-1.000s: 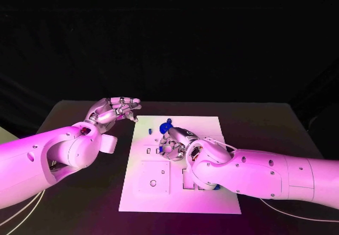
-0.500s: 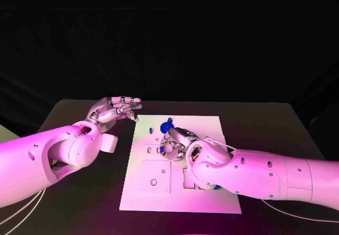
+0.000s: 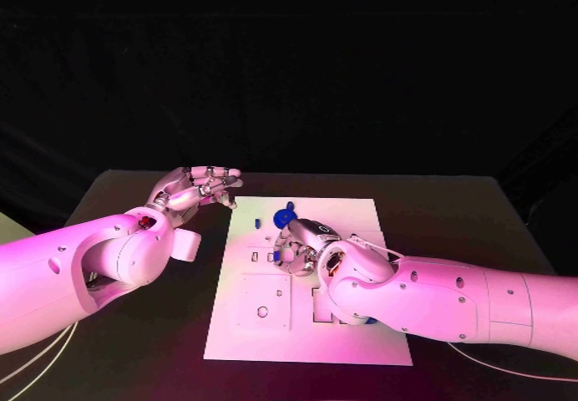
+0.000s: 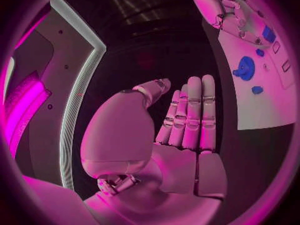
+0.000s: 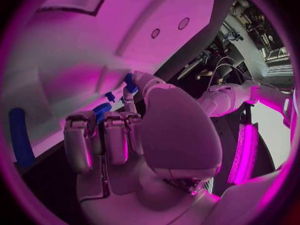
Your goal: Assemble the parts on the task board
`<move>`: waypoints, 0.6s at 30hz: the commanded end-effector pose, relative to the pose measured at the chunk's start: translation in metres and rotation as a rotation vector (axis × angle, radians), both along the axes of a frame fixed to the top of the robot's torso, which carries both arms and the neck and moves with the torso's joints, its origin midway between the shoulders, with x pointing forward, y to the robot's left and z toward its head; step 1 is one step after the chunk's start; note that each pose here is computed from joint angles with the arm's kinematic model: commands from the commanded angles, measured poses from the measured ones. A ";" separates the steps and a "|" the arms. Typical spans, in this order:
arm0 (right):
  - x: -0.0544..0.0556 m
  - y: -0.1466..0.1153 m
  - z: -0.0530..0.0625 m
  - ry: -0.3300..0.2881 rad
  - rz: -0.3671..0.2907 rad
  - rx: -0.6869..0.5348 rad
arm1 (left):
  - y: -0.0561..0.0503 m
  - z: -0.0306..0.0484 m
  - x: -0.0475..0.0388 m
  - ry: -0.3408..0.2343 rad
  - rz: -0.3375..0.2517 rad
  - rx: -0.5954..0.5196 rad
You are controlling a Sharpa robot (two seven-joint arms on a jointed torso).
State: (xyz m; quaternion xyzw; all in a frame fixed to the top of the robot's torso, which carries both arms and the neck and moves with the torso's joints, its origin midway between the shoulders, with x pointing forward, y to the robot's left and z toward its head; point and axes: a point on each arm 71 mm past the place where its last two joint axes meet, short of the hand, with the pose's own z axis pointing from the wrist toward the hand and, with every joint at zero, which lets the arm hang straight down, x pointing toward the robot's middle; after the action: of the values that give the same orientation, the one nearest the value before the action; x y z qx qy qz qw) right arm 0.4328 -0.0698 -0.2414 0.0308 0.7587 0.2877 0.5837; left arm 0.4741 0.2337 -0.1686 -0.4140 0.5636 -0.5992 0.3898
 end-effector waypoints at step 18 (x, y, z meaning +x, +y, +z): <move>-0.001 0.003 -0.001 -0.012 0.024 -0.012 | -0.002 0.0008 -0.0005 -0.002 -0.025 -0.001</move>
State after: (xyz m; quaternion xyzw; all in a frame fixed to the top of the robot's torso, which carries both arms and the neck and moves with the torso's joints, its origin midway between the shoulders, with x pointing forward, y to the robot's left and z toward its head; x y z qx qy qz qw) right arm 0.4327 -0.0687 -0.2421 0.0283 0.7583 0.2877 0.5842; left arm 0.4742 0.2338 -0.1690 -0.4130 0.5665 -0.5982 0.3881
